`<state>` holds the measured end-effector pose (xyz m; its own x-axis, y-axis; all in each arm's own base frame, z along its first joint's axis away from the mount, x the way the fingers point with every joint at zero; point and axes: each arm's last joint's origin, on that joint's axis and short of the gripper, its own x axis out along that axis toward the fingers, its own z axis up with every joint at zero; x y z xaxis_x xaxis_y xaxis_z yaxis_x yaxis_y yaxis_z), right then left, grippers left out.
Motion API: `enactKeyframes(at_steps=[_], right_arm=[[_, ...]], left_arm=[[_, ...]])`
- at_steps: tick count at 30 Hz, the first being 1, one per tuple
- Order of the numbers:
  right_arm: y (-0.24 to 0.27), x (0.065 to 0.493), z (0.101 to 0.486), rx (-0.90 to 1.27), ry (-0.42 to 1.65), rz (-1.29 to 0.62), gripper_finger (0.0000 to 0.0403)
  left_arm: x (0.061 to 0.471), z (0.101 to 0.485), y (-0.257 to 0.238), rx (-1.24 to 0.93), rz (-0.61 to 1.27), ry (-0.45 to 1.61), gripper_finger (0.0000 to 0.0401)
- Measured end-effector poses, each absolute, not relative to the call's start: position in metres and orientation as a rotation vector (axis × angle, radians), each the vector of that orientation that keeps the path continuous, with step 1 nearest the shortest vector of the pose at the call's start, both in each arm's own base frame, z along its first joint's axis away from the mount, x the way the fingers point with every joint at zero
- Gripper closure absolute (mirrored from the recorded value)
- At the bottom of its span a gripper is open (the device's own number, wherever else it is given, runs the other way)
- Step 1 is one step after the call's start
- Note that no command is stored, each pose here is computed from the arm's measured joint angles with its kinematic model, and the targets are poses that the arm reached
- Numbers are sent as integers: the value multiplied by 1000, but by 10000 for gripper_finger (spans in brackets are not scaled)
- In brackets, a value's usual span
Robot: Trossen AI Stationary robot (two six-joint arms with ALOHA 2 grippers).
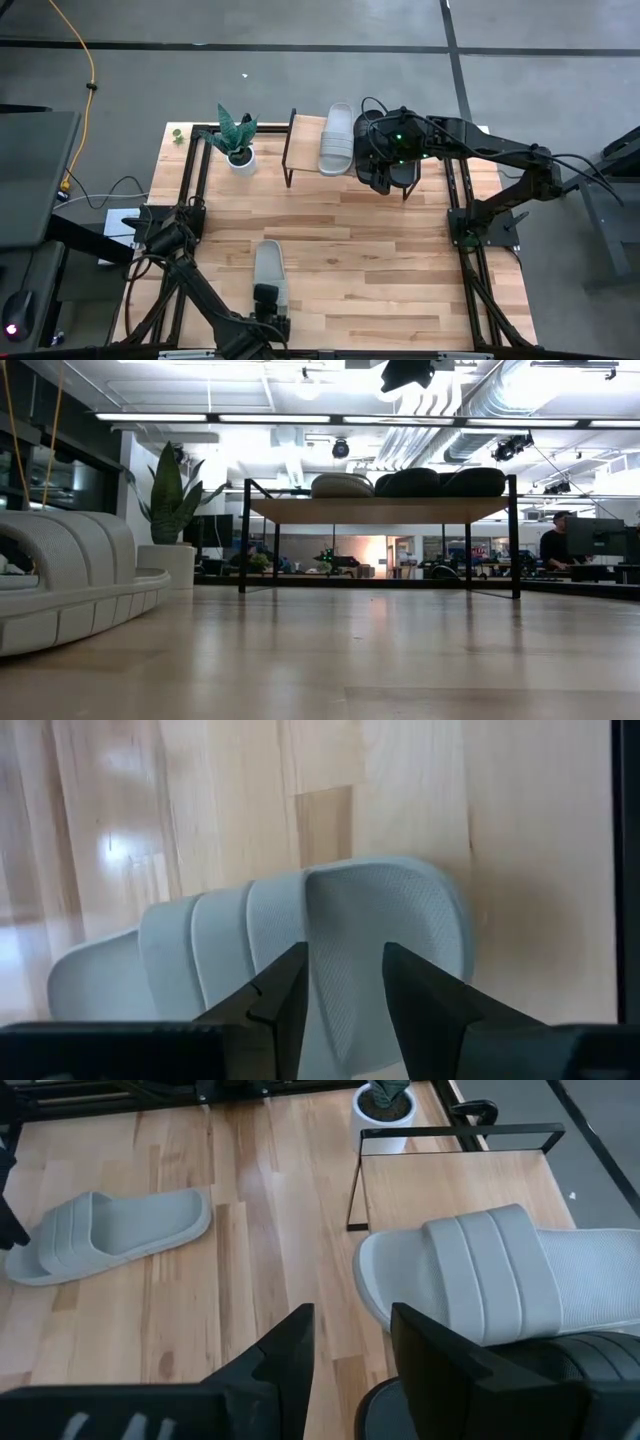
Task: Pick and place slides into the shelf
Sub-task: Put the gray slide on the shelf
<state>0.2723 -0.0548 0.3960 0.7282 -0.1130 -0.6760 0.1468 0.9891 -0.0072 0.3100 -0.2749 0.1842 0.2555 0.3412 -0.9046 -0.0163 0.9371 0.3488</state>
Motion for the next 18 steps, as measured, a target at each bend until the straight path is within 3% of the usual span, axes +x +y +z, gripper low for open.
enactKeyframes(at_steps=[5, 14, 18], right_arm=[[-55, 272, 396, 48, 741, -143, 276], [-55, 272, 396, 49, 741, -141, 276], [-55, 272, 396, 51, 741, -138, 276]], left_arm=[[309, 184, -274, 312, 240, 1305, 266], [310, 181, -273, 356, 263, 1293, 175], [313, 169, -274, 383, 281, 1294, 154]])
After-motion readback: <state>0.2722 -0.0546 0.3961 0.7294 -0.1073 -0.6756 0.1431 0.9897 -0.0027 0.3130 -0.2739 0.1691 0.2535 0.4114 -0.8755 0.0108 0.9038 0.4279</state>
